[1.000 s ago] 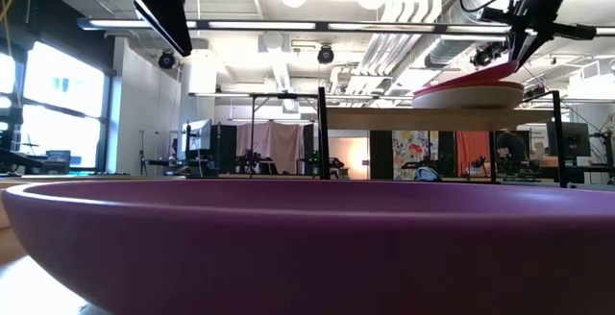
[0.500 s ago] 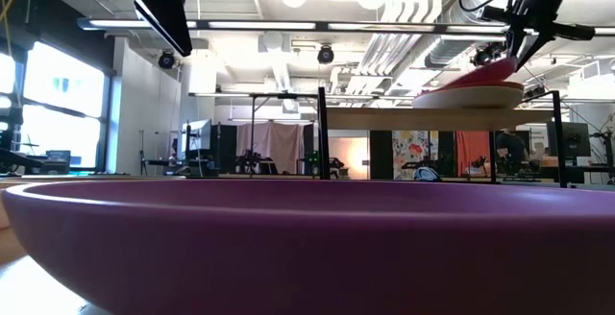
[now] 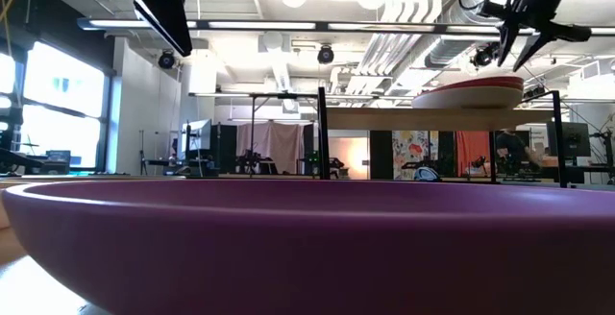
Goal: Place and stack plates onto a shelf
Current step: Stack the violet plate on top of the pink plate on the shelf
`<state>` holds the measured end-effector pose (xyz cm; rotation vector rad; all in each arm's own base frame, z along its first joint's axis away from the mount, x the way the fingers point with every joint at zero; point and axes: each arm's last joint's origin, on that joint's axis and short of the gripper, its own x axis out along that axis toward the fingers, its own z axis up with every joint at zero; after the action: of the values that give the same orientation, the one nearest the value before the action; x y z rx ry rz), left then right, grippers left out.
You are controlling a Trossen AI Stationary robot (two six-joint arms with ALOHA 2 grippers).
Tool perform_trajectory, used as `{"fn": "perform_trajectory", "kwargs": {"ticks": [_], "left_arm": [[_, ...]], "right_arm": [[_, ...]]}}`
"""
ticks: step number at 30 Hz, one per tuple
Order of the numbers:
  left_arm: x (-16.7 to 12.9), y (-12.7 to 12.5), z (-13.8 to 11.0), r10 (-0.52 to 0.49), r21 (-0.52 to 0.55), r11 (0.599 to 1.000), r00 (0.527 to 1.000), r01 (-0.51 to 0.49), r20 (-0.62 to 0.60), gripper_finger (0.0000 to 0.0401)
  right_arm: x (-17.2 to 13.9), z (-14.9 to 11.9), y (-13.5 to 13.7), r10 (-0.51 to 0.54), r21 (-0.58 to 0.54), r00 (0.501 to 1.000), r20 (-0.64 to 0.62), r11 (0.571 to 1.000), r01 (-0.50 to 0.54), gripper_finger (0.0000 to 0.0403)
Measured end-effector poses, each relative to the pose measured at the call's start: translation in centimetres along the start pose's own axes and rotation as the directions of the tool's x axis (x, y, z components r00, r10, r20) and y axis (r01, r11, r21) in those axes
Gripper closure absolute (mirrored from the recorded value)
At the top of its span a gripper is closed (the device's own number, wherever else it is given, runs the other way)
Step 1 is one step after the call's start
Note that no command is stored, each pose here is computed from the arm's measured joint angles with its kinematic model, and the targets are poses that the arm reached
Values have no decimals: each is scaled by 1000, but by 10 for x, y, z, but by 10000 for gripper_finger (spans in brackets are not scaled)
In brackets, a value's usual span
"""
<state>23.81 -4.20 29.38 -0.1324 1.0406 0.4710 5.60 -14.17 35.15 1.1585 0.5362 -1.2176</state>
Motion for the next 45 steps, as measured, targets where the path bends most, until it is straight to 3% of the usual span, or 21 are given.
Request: {"fn": "perform_trajectory", "kwargs": {"ticks": [6, 10, 16, 20, 30, 35, 45], "left_arm": [[0, -1, -1, -37, -49, 998, 999, 35, -23, 298], [4, -5, -1, -99, -119, 988, 994, 93, -42, 298], [22, -17, -5, -257, -213, 947, 965, 242, -45, 298], [27, -24, -2, -367, -293, 889, 930, 352, 3, 298], [39, -43, 2, -459, -456, 756, 877, 470, 144, 298], [62, -67, -2, -478, -439, 766, 873, 470, 99, 298], [109, -107, -13, -554, -493, 720, 832, 488, 15, 298]], "right_arm": [[-1, -8, 10, 251, 2, 950, -184, 967, -255, 297], [-5, -20, 20, 319, -37, 912, -258, 940, -340, 297], [-17, -42, 31, 366, -94, 869, -332, 904, -416, 297], [-25, -55, 37, 384, -126, 854, -350, 884, -449, 297], [-33, -75, 51, 420, -243, 805, -419, 803, -545, 297], [-37, -84, 59, 445, -299, 774, -449, 742, -600, 297], [-40, -93, 63, 442, -354, 758, -480, 693, -628, 297]]}}
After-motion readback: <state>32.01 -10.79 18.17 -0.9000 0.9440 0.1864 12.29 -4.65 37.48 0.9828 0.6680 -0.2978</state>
